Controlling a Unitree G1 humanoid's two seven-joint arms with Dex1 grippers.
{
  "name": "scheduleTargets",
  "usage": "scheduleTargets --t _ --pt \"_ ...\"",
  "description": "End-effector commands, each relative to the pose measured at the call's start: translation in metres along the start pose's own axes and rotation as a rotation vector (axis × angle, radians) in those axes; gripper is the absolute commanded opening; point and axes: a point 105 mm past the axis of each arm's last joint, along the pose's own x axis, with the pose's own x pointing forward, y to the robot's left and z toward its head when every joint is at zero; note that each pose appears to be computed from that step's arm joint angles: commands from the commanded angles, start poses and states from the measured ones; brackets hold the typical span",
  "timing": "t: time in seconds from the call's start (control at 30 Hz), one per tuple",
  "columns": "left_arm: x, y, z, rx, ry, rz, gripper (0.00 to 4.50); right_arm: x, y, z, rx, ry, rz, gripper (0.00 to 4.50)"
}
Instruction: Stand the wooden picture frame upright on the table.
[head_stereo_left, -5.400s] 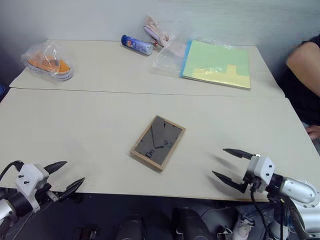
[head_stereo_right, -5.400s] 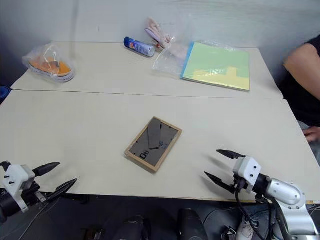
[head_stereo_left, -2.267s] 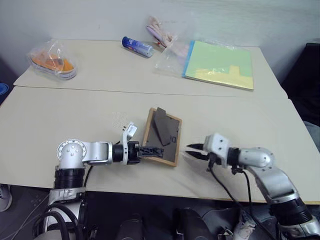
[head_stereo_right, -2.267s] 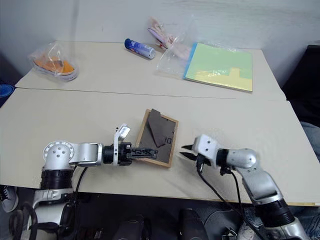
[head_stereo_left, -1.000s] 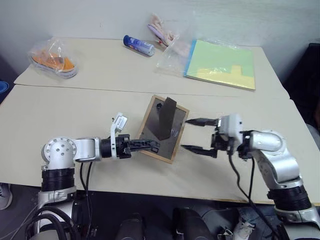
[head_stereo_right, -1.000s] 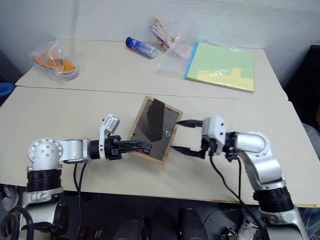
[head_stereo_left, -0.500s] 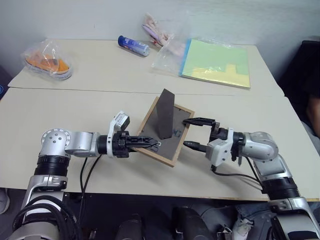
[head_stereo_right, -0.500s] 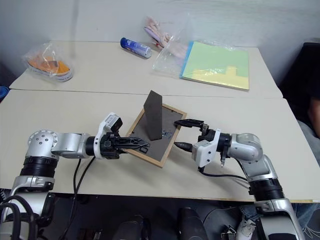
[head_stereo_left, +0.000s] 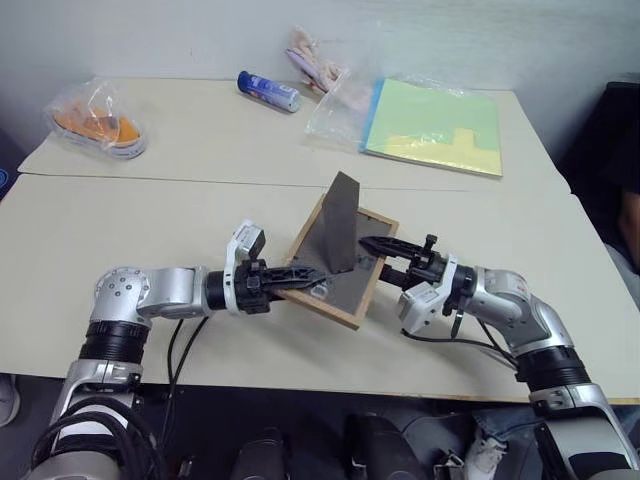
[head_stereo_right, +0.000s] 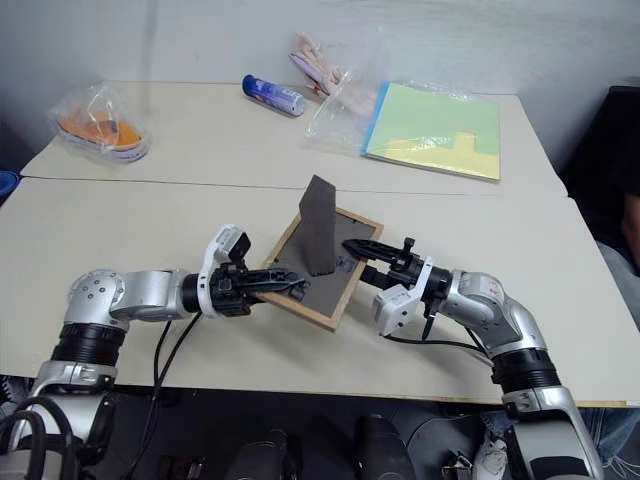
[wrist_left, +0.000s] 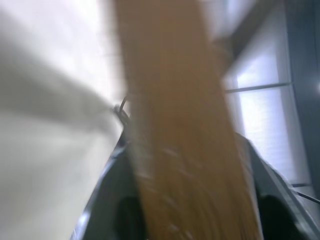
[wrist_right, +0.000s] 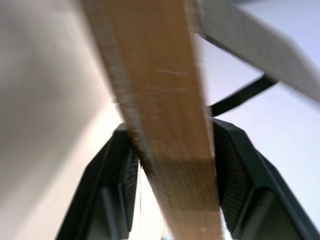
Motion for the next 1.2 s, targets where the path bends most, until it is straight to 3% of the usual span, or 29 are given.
scheduleTargets --t 0.03,0.07,0.27,0.33,0.47,0.57,0.67,0.93,1.17,1.2 --pt "-0.020 -0.022 0.016 0.097 -0.109 -0.024 3.21 0.000 -0.020 0.000 -0.006 -0.012 -0.089 1.24" --pt "-0.029 -0.022 0.018 0.116 -0.126 0.018 3.51 0.000 -0.021 -0.001 -0.008 -0.012 -0.093 1.24" --pt "-0.086 -0.031 0.028 0.321 -0.259 0.254 3.55 -0.008 -0.025 -0.005 0.088 0.003 -0.114 1.24" --pt "-0.097 -0.035 0.028 0.550 -0.270 0.305 3.55 -0.010 -0.024 -0.009 0.312 0.020 -0.139 1.24" --pt "-0.103 -0.015 0.014 1.009 -0.087 0.408 4.44 -0.013 -0.020 -0.005 0.978 -0.032 -0.157 1.24" --pt "-0.105 0.000 0.008 1.153 -0.001 0.429 4.50 -0.015 -0.014 -0.002 1.344 -0.045 -0.117 1.24" --pt "-0.100 0.009 0.000 1.163 0.015 0.399 4.50 -0.016 0.001 -0.003 1.563 -0.003 -0.069 1.24" --pt "-0.101 0.018 -0.008 1.175 0.039 0.387 4.50 -0.022 0.047 -0.021 1.705 0.177 -0.045 1.24" --pt "-0.106 0.019 -0.001 1.195 0.037 0.409 4.50 -0.031 0.059 -0.032 1.688 0.216 -0.055 1.24" --pt "-0.107 0.020 -0.001 1.196 0.039 0.412 4.50 -0.031 0.057 -0.031 1.674 0.197 -0.049 1.96"
